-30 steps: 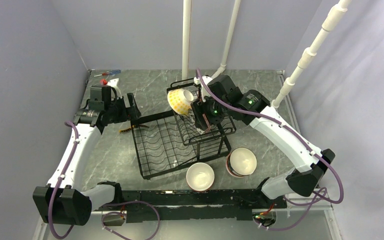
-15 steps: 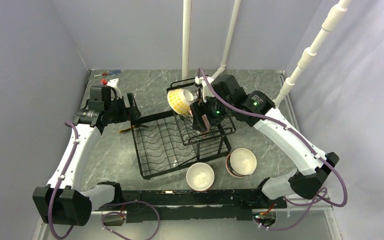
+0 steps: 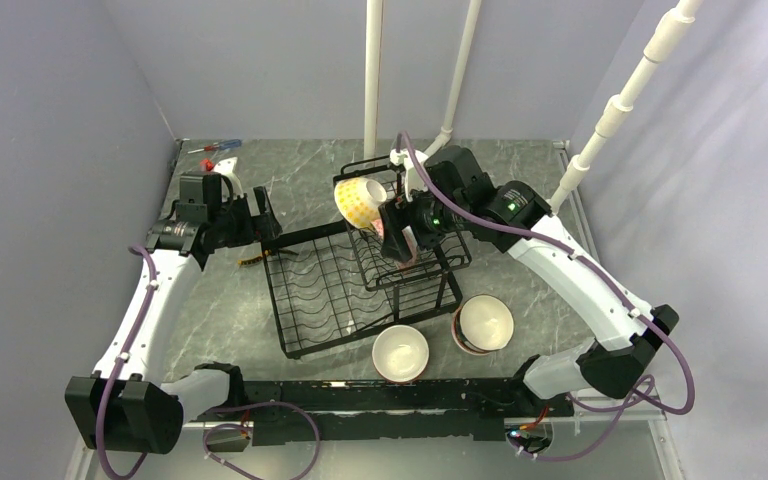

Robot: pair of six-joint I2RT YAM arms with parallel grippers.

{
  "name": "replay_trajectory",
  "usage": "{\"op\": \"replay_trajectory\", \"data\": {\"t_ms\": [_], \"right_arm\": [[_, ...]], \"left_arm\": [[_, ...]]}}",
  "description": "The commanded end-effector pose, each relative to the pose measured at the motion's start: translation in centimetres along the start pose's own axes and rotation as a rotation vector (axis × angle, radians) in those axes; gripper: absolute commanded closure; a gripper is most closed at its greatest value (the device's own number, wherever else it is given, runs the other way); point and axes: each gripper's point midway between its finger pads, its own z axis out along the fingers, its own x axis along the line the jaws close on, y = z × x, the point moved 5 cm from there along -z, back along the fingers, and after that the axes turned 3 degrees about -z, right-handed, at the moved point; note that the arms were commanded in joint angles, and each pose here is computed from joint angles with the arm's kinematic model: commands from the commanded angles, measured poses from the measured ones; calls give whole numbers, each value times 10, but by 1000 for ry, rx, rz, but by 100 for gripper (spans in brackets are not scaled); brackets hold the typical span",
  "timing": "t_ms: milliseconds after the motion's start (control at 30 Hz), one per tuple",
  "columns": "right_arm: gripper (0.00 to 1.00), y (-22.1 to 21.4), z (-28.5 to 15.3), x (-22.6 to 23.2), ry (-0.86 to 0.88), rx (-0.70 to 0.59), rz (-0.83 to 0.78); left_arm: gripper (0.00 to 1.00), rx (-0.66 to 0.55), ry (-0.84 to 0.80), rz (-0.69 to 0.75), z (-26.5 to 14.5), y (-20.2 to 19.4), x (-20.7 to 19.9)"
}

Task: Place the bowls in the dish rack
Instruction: Turn the bowl upside down on the dish rack.

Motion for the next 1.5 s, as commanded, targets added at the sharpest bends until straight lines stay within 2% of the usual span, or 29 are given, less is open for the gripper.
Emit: {"op": "replay_trajectory", "data": {"t_ms": [0,333,567,1033,1467], "right_arm": [[18,25,-13,25,149,-136,-20],[11,27,-11,32,208,-150,-21],[11,31,-8,36,240,-162,-29],[14,34,-8,8,71,-236,-19],[14,29,-29,-33,280,-372,113]], "left_arm": [[6,-50,-30,7,-6,8,-4],[6,-44,-30,7,-5,7,-4],[6,-49,-30,7,-6,7,-4],[6,-98,-67,22,-15,10,-9],[6,-198,-160,66,-36,14,-20]]}}
